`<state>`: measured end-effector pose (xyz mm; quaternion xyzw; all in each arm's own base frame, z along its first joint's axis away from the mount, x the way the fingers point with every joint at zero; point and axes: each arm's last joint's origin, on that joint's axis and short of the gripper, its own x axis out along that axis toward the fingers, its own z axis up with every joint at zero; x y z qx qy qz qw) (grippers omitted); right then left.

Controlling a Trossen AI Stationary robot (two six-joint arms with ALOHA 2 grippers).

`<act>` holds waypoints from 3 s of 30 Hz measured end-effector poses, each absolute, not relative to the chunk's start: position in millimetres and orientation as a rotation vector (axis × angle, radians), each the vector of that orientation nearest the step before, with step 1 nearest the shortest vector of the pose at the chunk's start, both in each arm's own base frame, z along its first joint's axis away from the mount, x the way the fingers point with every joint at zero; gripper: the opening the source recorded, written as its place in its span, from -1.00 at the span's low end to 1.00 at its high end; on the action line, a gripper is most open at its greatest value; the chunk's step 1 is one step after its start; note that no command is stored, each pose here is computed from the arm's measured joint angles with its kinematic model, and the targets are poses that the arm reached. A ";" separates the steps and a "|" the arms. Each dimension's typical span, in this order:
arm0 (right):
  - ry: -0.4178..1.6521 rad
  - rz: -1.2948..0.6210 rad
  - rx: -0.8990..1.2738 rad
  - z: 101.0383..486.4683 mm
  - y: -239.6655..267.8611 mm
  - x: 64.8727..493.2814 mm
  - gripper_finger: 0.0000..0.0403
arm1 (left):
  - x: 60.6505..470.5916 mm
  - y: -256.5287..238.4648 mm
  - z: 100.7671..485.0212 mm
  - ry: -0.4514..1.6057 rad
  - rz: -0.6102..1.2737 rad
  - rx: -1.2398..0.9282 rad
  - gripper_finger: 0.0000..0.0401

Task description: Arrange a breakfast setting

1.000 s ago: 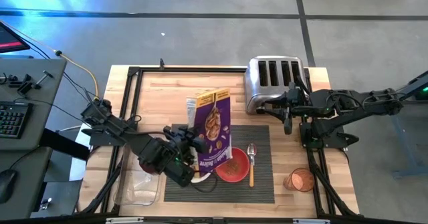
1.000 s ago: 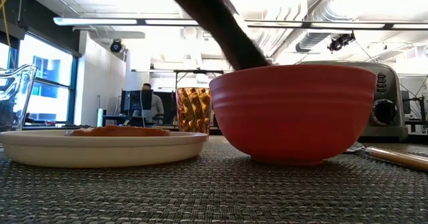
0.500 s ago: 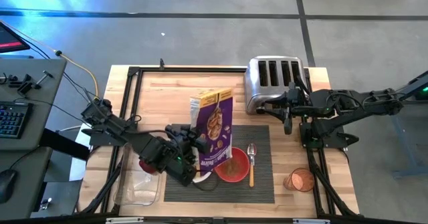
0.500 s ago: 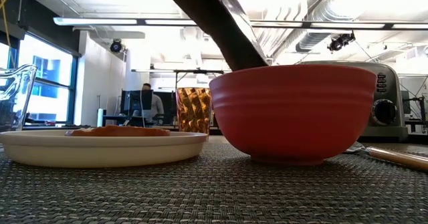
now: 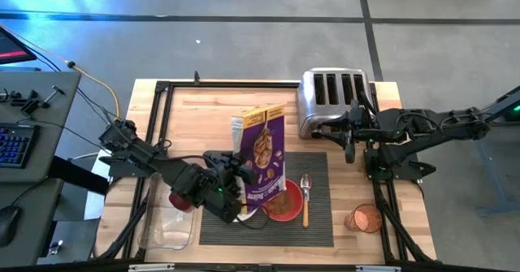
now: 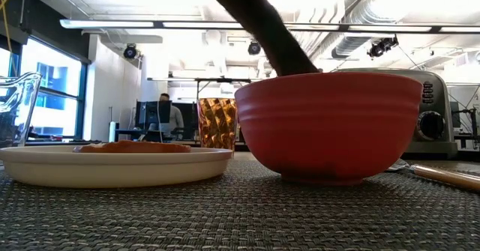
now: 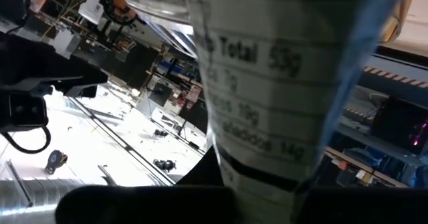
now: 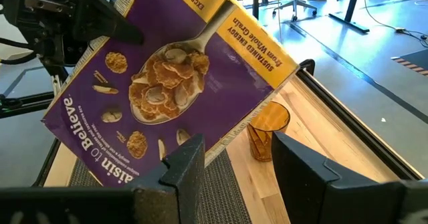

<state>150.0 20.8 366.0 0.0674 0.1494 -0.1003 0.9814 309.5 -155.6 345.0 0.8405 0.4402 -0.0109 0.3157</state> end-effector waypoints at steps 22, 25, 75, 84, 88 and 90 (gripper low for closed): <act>0.301 -0.202 0.135 366.0 20.8 150.0 -0.24 | 309.5 -156.9 345.0 1.150 -0.027 2.207 -1.00; 0.301 -0.202 0.135 366.0 20.8 150.0 -0.24 | 309.4 -157.0 345.0 1.147 -0.020 2.196 -1.00; 0.300 -0.202 0.136 366.1 20.7 149.9 -0.24 | 284.2 -160.2 340.3 1.071 0.237 1.752 -1.00; 0.300 -0.202 0.135 366.1 20.8 149.9 -0.24 | 284.2 -160.2 340.5 1.031 0.302 1.632 -1.00; 0.301 -0.202 0.136 366.1 20.8 150.0 -0.24 | 284.1 -160.1 340.6 1.007 0.341 1.563 -1.00; 0.300 -0.202 0.136 366.1 20.8 149.9 -0.24 | 284.1 -160.0 341.1 0.984 0.382 1.523 -1.00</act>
